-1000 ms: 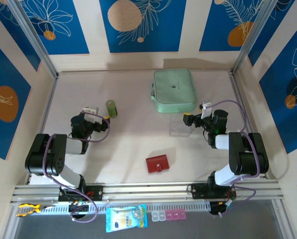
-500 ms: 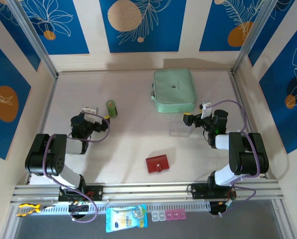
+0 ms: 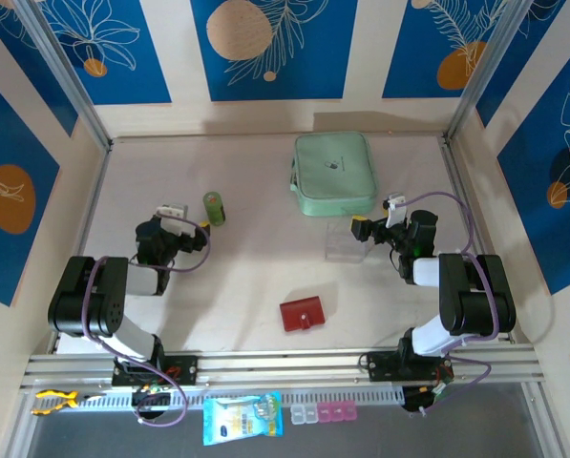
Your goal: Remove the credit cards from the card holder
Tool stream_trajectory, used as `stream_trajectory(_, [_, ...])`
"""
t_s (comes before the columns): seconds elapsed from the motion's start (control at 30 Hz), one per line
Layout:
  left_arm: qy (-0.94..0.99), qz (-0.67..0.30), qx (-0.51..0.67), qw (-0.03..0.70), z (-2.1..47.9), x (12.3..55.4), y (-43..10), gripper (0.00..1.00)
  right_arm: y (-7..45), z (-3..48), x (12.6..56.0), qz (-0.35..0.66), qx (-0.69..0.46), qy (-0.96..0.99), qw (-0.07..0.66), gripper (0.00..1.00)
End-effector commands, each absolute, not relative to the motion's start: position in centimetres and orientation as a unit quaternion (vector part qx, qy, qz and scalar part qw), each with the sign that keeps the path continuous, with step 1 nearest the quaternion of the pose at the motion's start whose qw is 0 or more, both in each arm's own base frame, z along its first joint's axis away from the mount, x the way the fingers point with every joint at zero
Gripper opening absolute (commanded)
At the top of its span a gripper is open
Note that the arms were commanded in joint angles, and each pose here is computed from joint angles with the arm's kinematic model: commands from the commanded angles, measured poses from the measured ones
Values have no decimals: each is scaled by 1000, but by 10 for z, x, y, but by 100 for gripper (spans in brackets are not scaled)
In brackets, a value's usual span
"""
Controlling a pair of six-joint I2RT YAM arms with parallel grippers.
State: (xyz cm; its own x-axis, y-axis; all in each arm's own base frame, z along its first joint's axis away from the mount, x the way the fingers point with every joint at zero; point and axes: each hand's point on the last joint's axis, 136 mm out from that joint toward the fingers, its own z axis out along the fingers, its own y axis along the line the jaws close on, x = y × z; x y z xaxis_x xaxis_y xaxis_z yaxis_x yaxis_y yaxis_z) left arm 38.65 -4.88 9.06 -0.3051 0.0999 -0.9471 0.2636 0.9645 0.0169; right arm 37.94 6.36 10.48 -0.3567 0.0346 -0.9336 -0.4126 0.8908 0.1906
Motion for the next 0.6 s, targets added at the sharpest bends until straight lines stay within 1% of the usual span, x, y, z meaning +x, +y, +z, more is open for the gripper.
stream_trajectory(0.0, [806,-61,94,581,93,392,-39,100,66,104,376,207,-127,795,556,99])
stream_trajectory(0.13, [801,-51,82,591,98,391,-34,100,67,107,375,203,-131,796,556,99])
stream_trajectory(0.3, [799,-38,67,597,113,387,-28,100,65,111,378,174,-119,803,558,99])
stream_trajectory(0.43, [804,-26,51,591,126,385,-22,100,64,123,381,169,-105,824,531,99])
stream_trajectory(0.57, [821,-19,21,570,133,387,-14,100,59,130,382,160,-75,844,506,100])
